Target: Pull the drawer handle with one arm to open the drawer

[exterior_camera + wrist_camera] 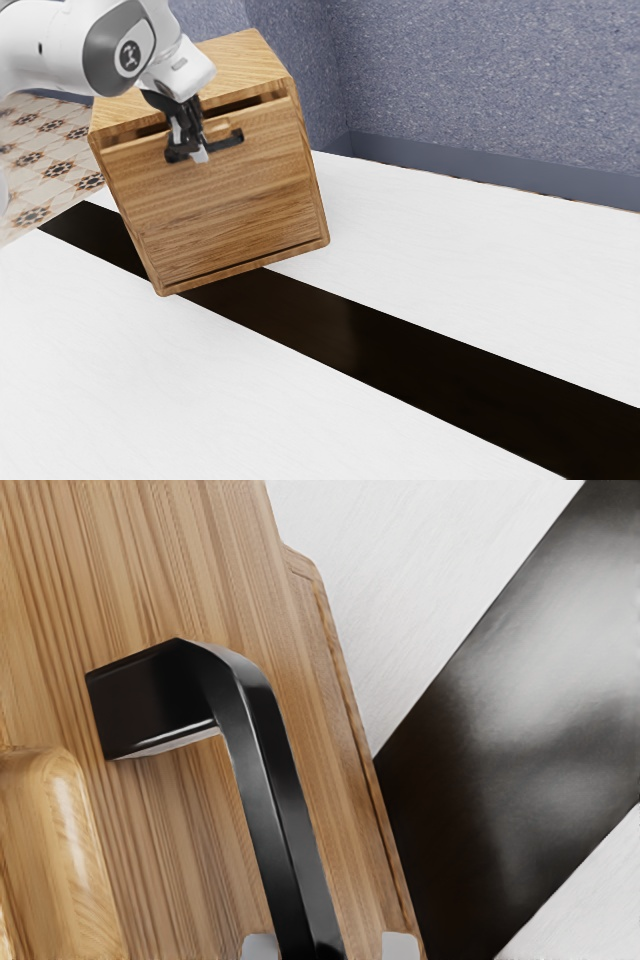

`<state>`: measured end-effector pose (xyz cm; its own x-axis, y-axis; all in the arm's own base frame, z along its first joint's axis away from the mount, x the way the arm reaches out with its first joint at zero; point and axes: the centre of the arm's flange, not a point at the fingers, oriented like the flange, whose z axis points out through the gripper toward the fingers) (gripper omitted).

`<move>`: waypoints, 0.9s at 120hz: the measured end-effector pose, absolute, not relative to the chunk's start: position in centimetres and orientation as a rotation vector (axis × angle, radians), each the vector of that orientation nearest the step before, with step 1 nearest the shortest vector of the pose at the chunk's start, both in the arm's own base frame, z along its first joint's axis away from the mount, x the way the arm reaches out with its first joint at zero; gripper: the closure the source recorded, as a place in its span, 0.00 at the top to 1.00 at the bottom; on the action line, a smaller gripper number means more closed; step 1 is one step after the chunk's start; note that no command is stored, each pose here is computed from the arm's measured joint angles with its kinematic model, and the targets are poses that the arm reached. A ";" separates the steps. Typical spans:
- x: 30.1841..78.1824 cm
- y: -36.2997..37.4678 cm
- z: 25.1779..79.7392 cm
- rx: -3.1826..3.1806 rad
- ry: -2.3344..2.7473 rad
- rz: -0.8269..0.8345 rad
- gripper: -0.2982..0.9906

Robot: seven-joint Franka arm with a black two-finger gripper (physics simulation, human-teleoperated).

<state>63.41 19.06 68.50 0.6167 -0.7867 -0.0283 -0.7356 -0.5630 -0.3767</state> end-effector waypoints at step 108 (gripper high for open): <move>56.4 8.4 66.9 -2.405 1.413 -0.227 0.15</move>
